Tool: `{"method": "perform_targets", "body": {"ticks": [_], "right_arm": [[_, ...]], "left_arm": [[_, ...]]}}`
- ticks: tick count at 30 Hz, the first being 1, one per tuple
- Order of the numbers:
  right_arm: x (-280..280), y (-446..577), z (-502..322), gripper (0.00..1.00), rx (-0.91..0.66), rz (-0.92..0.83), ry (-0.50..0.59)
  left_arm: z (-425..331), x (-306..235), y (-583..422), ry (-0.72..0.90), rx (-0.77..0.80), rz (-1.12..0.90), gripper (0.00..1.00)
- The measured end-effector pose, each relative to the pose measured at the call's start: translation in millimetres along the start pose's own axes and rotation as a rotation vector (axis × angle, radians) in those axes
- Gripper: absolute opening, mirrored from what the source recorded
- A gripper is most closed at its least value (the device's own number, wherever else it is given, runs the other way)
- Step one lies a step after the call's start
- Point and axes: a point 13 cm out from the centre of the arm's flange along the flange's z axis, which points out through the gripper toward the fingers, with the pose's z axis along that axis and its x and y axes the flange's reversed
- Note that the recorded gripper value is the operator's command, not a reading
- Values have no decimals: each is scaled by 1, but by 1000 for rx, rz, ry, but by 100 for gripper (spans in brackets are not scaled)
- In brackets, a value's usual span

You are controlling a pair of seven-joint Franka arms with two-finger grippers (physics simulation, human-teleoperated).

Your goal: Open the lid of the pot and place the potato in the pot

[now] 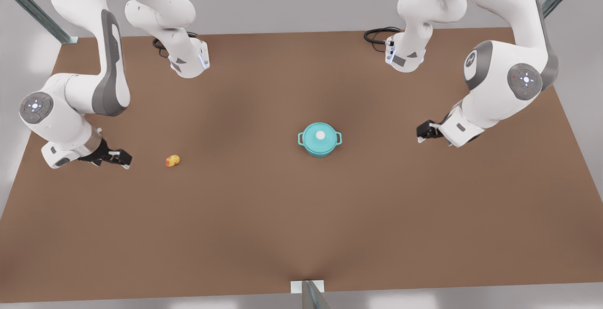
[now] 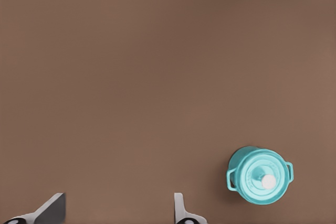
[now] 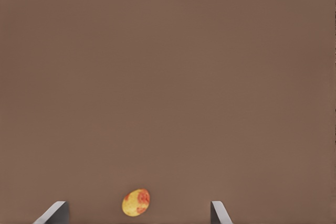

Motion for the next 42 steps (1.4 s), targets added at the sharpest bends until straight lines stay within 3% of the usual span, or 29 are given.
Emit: {"method": "perform_targets", "body": {"ticks": [4,7,10,14,21,31,42], "right_arm": [[3,-1,14,100,1,19,26],[14,-19,37,100,7,67,88],[30,-30,52,100,8,110,139],[80,-14,96,100,5,138,192],[98,2,156,100,0,280,130],[85,25,213,100,-5,464,47],[104,31,255,100,-2,596,39]], "left_arm": [[-5,-8,-15,-28,17,19,100],[27,-6,-124,-1,0,171,100],[98,43,-247,64,-85,332,100],[180,93,-308,73,-168,338,100],[267,110,-287,35,-191,127,100],[308,114,-299,-55,-123,-35,100],[345,115,-300,-73,-120,-129,100]]}}
